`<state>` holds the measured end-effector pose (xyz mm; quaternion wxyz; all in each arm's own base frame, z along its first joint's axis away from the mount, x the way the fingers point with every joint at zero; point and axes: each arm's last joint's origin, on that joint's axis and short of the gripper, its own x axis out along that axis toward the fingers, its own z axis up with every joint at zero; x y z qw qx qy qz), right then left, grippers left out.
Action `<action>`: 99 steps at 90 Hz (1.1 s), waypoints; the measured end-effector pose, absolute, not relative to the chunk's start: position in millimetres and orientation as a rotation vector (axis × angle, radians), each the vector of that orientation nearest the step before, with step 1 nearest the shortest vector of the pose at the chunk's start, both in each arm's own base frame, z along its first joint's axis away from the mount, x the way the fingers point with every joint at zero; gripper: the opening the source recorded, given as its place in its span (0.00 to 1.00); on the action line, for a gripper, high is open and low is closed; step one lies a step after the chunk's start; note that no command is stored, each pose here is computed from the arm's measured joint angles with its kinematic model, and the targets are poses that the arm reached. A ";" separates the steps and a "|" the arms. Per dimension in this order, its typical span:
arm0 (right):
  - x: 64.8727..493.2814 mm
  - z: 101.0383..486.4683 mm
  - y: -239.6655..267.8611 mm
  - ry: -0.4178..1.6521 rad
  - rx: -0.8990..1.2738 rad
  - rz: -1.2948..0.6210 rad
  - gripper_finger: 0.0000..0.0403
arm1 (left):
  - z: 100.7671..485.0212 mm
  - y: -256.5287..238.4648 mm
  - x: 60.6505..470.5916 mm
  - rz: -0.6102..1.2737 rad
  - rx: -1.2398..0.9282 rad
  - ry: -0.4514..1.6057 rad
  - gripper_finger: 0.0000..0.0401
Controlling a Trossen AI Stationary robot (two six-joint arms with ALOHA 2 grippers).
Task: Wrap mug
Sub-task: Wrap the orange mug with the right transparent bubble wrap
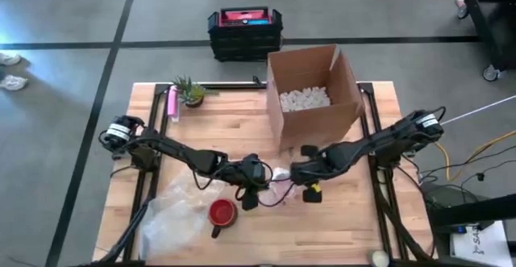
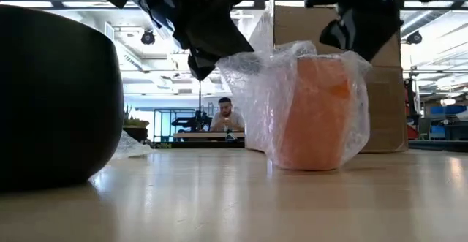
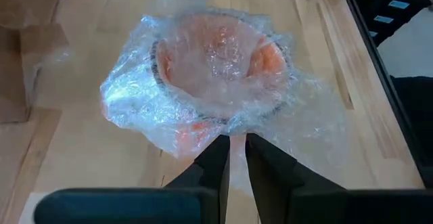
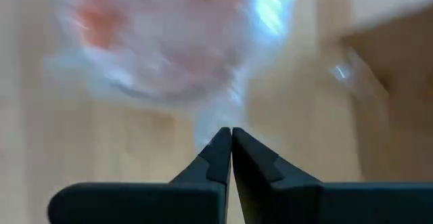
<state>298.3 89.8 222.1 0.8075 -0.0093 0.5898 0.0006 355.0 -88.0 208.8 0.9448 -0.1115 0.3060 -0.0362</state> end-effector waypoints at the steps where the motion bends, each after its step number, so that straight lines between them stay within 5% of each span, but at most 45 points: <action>1: 299.1 222.9 90.1 1.254 -0.019 0.003 0.00 | 208.9 -88.0 355.1 -0.074 -0.228 0.622 0.09; 43: 323.8 200.2 97.1 1.249 -0.034 0.079 0.00 | 210.6 -88.4 356.8 -0.082 -0.223 0.594 0.09; 78: 328.1 225.3 98.5 1.320 -0.075 0.085 0.00 | 210.3 -88.4 356.6 -0.081 -0.222 0.598 0.09; 99: 332.3 190.2 100.9 1.452 -0.095 0.110 0.00 | 210.2 -88.3 356.7 -0.081 -0.221 0.598 0.09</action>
